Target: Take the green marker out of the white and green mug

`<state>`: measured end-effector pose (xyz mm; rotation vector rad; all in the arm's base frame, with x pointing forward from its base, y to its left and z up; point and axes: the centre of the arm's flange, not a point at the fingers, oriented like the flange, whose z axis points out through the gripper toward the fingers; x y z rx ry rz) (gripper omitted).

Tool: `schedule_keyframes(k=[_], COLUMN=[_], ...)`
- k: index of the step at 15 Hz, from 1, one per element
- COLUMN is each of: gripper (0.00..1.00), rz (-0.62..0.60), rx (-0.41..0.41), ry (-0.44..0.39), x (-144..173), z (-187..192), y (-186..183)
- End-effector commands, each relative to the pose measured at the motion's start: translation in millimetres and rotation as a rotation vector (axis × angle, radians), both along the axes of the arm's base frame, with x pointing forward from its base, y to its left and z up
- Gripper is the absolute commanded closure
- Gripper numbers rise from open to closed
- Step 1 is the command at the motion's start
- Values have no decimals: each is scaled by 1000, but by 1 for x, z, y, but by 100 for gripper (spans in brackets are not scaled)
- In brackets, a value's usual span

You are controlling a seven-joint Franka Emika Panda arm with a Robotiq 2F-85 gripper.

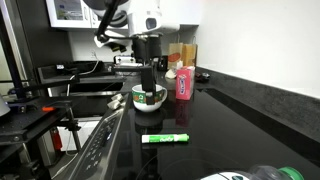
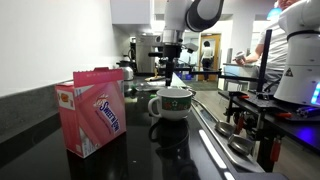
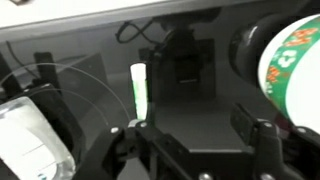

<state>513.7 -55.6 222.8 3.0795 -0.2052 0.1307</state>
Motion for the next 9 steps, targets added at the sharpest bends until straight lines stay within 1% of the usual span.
schedule_keyframes(k=[1,3,5,6,9], gripper=[0,0,0,0,0], rz=[41,87,122,132,164], rx=[91,97,88,88,89], ry=[103,110,109,115,97], x=[1,-4,-11,-15,-27], z=[62,98,123,133,149], y=[2,9,13,16,30])
